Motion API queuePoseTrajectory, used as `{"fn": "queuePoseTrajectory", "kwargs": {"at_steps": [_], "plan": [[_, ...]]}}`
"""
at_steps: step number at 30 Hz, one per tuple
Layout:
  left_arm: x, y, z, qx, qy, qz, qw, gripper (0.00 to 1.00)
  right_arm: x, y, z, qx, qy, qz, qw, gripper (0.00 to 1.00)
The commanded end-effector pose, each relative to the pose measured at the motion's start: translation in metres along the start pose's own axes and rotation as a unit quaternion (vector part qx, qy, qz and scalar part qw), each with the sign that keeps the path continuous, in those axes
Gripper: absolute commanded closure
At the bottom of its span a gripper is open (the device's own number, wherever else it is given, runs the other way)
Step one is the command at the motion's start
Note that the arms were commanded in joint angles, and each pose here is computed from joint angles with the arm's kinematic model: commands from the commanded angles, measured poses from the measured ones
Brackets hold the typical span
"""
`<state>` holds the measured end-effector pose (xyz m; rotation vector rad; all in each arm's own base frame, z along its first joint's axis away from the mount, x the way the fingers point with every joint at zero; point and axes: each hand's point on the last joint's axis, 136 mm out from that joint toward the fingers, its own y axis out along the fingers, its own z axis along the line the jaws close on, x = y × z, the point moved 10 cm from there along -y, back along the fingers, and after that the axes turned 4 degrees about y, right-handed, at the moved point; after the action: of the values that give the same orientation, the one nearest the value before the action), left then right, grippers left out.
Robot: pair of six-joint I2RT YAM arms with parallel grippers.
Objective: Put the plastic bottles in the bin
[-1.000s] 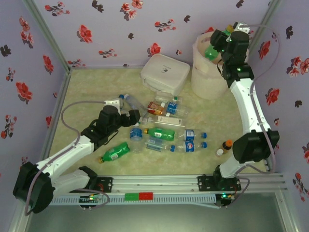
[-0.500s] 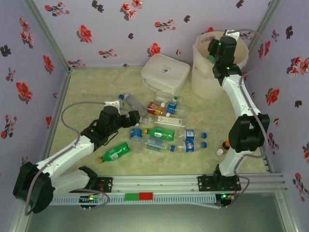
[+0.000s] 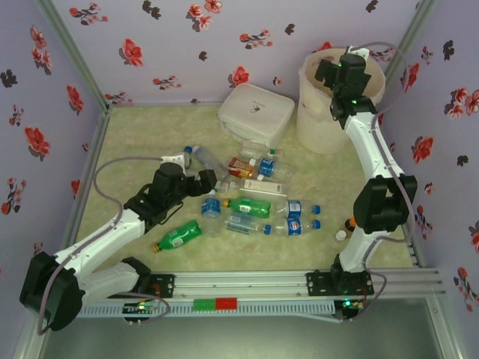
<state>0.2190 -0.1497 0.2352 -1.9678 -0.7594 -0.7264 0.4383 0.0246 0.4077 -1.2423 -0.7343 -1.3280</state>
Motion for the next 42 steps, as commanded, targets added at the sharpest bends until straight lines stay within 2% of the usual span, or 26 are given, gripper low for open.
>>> {"fn": "queuePoseTrajectory", "kwargs": {"at_steps": [1, 4, 10, 15, 23, 25, 31, 34, 37, 42], "plan": [[0.010, -0.005, -0.002, 0.022, -0.032, 0.004, 0.999, 0.00, 0.025, -0.048, -0.006, 0.023, 0.001, -0.015, 1.000, 0.00], [0.010, -0.009, -0.001, 0.037, -0.058, 0.021, 0.997, 0.00, 0.013, -0.074, -0.007, 0.057, 0.006, 0.013, 0.998, 0.00], [-0.002, -0.021, 0.007, 0.085, -0.136, 0.070, 0.985, 0.00, -0.038, -0.126, 0.008, 0.142, 0.000, 0.080, 0.987, 0.01], [-0.019, -0.041, 0.014, 0.131, -0.199, 0.105, 0.965, 0.00, -0.092, -0.158, 0.029, 0.199, -0.028, 0.136, 0.970, 0.00], [-0.050, -0.075, 0.016, 0.197, -0.272, 0.164, 0.928, 0.00, -0.165, -0.181, 0.036, 0.224, -0.049, 0.194, 0.954, 0.00], [-0.057, -0.084, 0.017, 0.218, -0.298, 0.176, 0.912, 0.00, -0.179, -0.184, 0.035, 0.223, -0.053, 0.206, 0.951, 0.00], [-0.086, -0.099, 0.030, 0.261, -0.425, 0.171, 0.850, 0.00, -0.208, -0.187, 0.034, 0.229, -0.058, 0.240, 0.942, 0.00], [-0.096, -0.104, 0.041, 0.292, -0.461, 0.159, 0.823, 0.00, -0.215, -0.188, 0.035, 0.231, -0.062, 0.247, 0.939, 0.00], [-0.101, -0.102, 0.045, 0.309, -0.478, 0.146, 0.809, 0.01, -0.220, -0.190, 0.034, 0.234, -0.062, 0.253, 0.936, 0.00], [-0.103, -0.088, 0.048, 0.322, -0.498, 0.100, 0.799, 0.00, -0.225, -0.192, 0.030, 0.230, -0.066, 0.259, 0.936, 0.00]]}}
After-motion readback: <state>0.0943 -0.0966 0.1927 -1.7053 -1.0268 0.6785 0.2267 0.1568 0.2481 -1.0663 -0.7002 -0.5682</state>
